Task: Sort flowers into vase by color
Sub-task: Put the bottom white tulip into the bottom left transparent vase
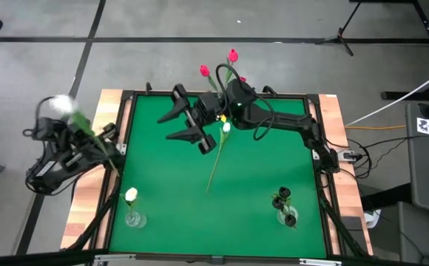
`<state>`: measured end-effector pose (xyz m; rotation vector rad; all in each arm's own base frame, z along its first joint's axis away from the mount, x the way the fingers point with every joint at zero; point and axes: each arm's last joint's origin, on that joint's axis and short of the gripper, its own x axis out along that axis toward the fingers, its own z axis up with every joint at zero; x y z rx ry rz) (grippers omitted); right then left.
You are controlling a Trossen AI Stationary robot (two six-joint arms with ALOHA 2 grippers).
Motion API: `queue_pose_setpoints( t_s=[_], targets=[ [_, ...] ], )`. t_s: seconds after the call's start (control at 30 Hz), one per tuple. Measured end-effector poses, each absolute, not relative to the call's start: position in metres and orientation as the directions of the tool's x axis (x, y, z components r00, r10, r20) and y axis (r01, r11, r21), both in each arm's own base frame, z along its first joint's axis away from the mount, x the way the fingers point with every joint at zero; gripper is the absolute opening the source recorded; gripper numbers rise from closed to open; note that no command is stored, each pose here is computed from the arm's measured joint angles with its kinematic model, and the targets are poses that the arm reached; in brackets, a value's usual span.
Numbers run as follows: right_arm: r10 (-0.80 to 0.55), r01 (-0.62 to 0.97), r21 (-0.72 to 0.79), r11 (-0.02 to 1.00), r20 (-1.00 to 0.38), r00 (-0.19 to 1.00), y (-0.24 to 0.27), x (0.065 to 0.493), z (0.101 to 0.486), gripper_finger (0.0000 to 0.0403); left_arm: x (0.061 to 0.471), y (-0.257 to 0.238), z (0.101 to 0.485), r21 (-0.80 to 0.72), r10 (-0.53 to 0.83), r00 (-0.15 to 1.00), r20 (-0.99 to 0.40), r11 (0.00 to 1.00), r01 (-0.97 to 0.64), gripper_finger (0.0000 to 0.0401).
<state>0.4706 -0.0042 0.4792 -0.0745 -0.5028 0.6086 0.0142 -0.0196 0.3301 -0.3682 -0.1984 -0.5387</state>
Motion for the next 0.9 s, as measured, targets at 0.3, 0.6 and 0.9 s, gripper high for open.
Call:
queue_pose_setpoints(
  t_s=[0.3, 0.6, 0.9],
  targets=[
    [0.564, -0.520, -0.226, 0.824, 0.425, 0.708, -0.004, 0.471, 0.479, 0.0200, 0.007, -0.021, 0.342, -0.303, -0.351, 0.867, 0.355, 0.834, 0.461, 0.0000],
    [0.563, -0.516, -0.232, 0.825, 0.424, 0.709, -0.004, 0.471, 0.478, 0.0200, 0.017, -0.011, 0.335, -0.366, -0.168, 0.902, 0.398, 0.873, 0.324, 0.0000],
    [0.570, -0.523, -0.234, 0.820, 0.422, 0.705, -0.005, 0.470, 0.479, 0.0200, 0.036, 0.008, 0.369, -0.349, 0.012, 0.842, 0.539, 0.913, 0.210, 0.0000]
  ],
)
